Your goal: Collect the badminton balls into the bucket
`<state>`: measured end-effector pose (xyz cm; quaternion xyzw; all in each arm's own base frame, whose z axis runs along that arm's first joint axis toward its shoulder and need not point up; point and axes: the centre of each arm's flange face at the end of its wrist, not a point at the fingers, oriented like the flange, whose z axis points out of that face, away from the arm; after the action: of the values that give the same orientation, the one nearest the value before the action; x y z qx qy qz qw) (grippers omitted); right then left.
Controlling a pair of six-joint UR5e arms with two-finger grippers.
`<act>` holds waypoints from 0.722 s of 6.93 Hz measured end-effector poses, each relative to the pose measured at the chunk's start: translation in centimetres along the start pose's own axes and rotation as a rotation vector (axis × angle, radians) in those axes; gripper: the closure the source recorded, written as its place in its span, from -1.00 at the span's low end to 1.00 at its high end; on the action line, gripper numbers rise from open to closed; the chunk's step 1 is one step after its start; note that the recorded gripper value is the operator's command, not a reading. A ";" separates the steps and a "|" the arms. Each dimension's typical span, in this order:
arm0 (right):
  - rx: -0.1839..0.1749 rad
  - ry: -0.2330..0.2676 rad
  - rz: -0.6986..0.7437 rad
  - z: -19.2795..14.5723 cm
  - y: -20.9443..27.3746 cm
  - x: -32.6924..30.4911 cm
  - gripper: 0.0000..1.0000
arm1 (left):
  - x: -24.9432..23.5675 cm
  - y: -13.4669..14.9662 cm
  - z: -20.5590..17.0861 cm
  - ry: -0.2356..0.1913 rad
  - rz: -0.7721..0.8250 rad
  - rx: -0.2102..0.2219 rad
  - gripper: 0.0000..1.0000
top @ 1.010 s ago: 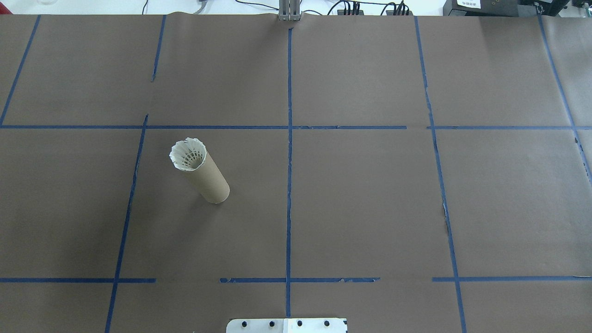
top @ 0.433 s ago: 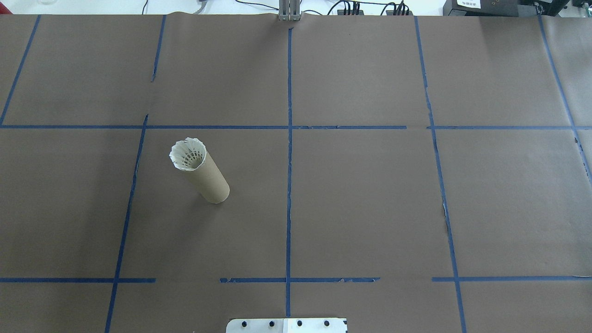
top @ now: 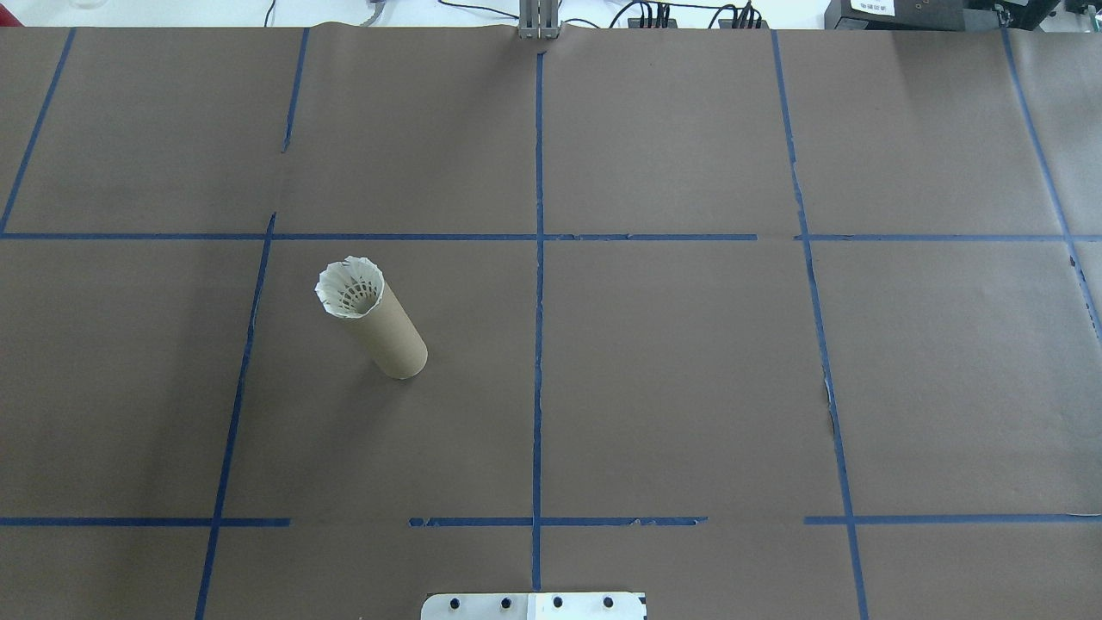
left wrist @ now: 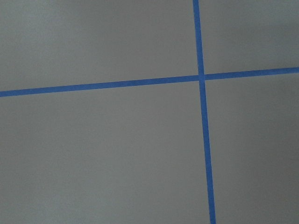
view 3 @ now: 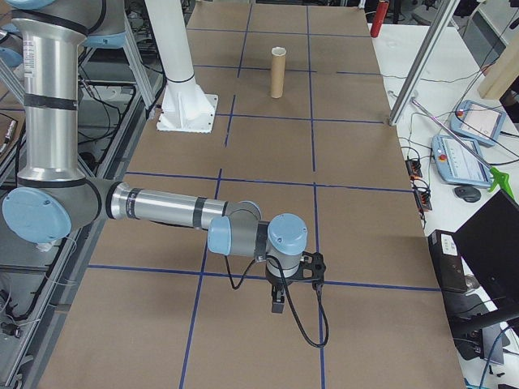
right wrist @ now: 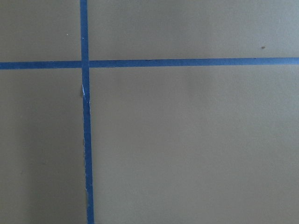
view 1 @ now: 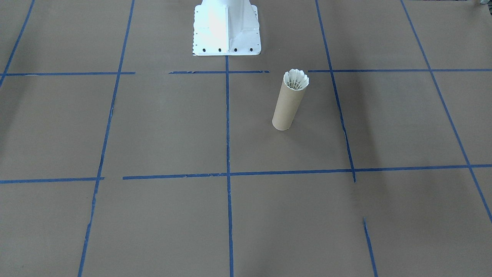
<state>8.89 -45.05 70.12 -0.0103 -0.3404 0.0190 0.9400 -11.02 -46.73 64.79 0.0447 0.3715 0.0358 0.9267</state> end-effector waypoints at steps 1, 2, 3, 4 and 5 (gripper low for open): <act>0.000 0.000 0.000 0.0 0.0 0.0 -1.00 | 0.3 -0.1 -0.4 -0.002 0.007 0.008 -1.00; 0.000 0.000 0.000 0.0 0.0 0.0 -1.00 | 0.6 -0.1 -0.8 -0.004 0.013 0.015 -1.00; 0.000 0.001 0.000 0.0 0.0 0.0 -1.00 | 0.8 -0.1 -0.9 -0.004 0.016 0.018 -1.00; 0.000 0.001 0.000 0.0 0.0 0.0 -1.00 | 0.9 0.0 -1.0 -0.003 0.016 0.019 -1.00; 0.000 0.001 0.000 0.0 0.0 0.0 -1.00 | 0.9 0.0 -1.0 -0.003 0.016 0.020 -1.00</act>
<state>8.89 -45.05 70.13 -0.0104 -0.3402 0.0190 0.9401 -11.07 -46.62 63.49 0.0569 0.3701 0.0396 0.9264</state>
